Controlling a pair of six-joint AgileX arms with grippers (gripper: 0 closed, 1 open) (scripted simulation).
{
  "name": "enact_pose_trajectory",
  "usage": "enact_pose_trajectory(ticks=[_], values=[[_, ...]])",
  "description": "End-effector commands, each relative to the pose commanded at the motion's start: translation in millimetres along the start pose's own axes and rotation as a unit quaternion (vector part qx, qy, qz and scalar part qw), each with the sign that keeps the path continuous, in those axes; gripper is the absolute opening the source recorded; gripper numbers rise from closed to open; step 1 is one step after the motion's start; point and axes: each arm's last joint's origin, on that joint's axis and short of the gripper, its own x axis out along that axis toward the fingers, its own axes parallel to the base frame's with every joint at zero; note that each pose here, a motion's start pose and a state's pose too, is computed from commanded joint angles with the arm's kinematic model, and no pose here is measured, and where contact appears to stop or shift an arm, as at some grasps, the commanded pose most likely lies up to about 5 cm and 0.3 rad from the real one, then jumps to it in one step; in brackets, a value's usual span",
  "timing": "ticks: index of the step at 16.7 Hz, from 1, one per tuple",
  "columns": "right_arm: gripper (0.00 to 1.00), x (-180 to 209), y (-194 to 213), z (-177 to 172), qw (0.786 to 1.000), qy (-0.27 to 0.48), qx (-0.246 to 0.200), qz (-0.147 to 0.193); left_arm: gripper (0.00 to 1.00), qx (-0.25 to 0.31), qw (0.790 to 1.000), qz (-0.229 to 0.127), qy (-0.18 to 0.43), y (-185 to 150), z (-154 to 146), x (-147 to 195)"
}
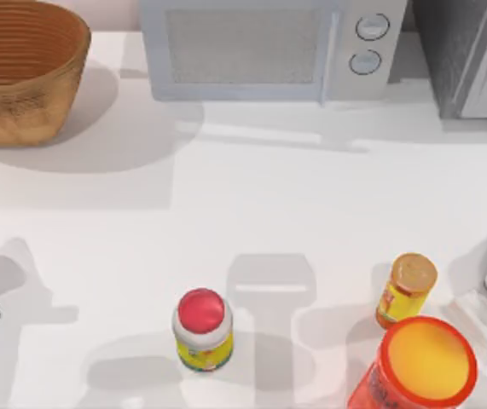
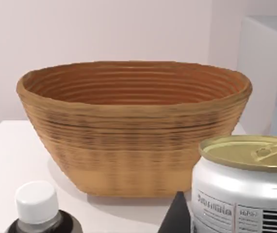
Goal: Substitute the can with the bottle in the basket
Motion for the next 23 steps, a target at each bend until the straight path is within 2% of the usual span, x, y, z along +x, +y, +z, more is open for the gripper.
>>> enact_pose_trajectory(ticks=[5, 8, 16, 23], values=[[1.0, 0.0, 0.0, 0.0, 1.0, 0.0, 0.0, 0.0, 0.0, 0.001, 1.0, 0.001, 0.003, 0.1, -0.5, 0.2], [1.0, 0.0, 0.0, 0.0, 1.0, 0.0, 0.0, 0.0, 0.0, 0.003, 1.0, -0.011, -0.004, -1.3, 10.8, 2.5], [1.0, 0.0, 0.0, 0.0, 1.0, 0.0, 0.0, 0.0, 0.0, 0.009, 0.995, -0.103, -0.012, -13.3, 59.4, 37.4], [1.0, 0.0, 0.0, 0.0, 1.0, 0.0, 0.0, 0.0, 0.0, 0.012, 0.982, -0.188, -0.022, -29.8, 84.4, 85.7]])
